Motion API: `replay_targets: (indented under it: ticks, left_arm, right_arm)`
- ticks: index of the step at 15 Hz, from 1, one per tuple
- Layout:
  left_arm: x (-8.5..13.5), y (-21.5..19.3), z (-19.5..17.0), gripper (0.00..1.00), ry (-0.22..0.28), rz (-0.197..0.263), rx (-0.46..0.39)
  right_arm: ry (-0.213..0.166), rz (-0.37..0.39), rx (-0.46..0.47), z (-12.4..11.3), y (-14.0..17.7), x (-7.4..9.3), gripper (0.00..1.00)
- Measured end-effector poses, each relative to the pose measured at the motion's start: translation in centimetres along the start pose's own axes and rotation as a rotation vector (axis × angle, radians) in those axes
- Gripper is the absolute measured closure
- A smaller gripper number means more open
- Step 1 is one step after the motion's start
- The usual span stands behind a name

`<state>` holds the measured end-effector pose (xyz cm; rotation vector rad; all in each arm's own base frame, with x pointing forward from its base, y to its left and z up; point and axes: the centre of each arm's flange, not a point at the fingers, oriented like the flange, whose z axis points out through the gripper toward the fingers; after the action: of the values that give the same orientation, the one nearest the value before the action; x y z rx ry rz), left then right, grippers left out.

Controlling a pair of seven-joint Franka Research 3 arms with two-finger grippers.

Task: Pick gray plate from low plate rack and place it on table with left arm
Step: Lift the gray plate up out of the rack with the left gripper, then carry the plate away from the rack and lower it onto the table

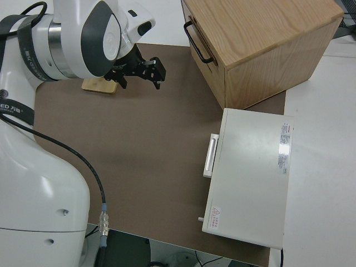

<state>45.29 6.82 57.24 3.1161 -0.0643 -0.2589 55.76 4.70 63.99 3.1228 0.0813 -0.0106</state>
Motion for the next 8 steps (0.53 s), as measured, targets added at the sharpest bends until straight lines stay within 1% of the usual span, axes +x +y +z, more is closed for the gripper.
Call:
replay_targets:
  ticks: [5, 8]
  left_arm:
    - [-0.1, 1.8, 0.5, 0.91, -0.023, 0.005, -0.171]
    - [0.3, 2.7, 2.1, 0.91, -0.058, 0.01, -0.258]
  right_arm:
    - [0.0, 0.0, 0.0, 0.0, 0.0, 0.0, 0.01]
    - [0.0, 0.0, 0.0, 0.0, 0.0, 0.0, 0.01]
